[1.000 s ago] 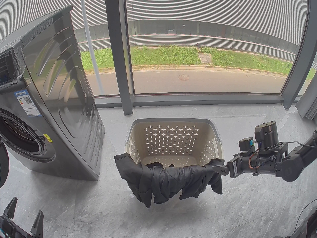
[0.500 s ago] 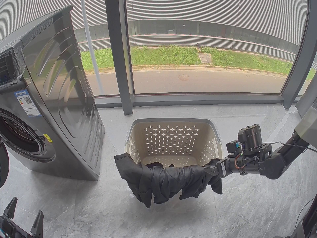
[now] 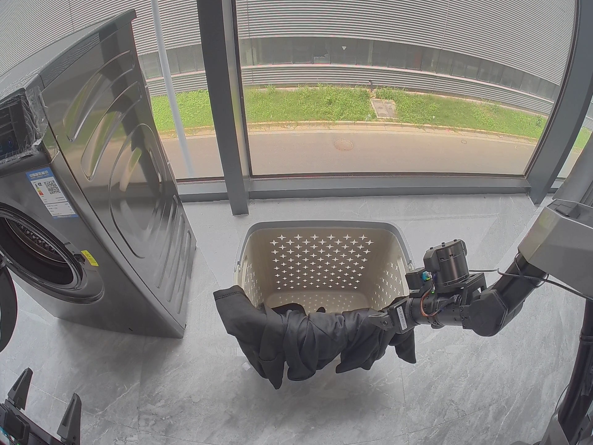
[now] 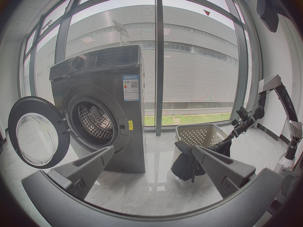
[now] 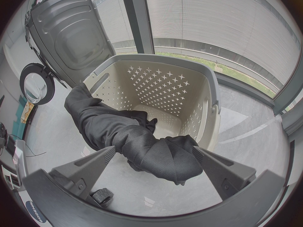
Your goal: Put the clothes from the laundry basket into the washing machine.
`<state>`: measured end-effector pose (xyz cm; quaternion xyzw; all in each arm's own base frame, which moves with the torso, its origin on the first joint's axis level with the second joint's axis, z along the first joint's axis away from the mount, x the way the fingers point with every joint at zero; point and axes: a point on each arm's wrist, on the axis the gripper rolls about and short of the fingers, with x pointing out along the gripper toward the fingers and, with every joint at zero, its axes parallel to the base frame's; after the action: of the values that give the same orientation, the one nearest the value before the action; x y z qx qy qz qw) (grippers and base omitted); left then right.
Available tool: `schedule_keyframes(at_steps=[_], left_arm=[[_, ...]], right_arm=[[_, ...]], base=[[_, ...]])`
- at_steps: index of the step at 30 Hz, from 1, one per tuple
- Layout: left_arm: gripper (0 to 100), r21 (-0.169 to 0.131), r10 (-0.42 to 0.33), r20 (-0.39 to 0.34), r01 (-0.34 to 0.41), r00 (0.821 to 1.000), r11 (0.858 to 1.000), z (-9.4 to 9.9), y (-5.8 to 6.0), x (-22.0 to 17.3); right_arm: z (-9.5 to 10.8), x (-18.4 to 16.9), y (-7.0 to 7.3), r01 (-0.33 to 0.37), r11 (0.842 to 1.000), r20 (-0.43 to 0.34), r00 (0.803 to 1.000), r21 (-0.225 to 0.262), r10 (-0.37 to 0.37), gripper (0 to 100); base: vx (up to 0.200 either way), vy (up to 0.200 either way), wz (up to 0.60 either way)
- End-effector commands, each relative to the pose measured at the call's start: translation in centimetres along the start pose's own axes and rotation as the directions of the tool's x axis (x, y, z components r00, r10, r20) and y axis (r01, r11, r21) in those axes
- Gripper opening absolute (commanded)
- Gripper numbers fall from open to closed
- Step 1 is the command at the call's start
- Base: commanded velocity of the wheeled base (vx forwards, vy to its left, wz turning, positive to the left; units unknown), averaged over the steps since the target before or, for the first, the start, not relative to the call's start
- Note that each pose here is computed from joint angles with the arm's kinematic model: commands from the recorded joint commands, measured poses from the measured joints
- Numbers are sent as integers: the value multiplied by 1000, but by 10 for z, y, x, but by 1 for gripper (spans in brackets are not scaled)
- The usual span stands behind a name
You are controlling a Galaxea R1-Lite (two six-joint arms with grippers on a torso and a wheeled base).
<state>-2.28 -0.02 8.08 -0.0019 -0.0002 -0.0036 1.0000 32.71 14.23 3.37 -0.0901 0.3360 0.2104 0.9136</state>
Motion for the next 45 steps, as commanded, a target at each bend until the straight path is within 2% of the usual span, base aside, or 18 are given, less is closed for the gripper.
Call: schedule_keyframes(at_steps=[1,13,33,34,45], left_arm=[[100,-1,0,0,0,1000,1000,-5,0,0],[100,-1,0,0,0,1000,1000,-5,0,0],[100,1,0,0,0,1000,1000,-5,0,0],[100,-1,0,1,0,1000,1000,-5,0,0],[100,1,0,0,0,1000,1000,-5,0,0]], right_arm=[[-3,10,0,-1,1000,-15,1000,0,1,100],[-8,27,4,-10,1000,-7,1000,-20,9,100],[-8,33,6,-15,1000,-4,1000,-27,15,100],[-8,33,6,-15,999,-6,1000,-29,15,0],[-9,35,6,-15,999,-9,1000,-28,15,0]], base=[[0,0,0],[0,0,0],[0,0,0],[0,0,0],[0,0,0]])
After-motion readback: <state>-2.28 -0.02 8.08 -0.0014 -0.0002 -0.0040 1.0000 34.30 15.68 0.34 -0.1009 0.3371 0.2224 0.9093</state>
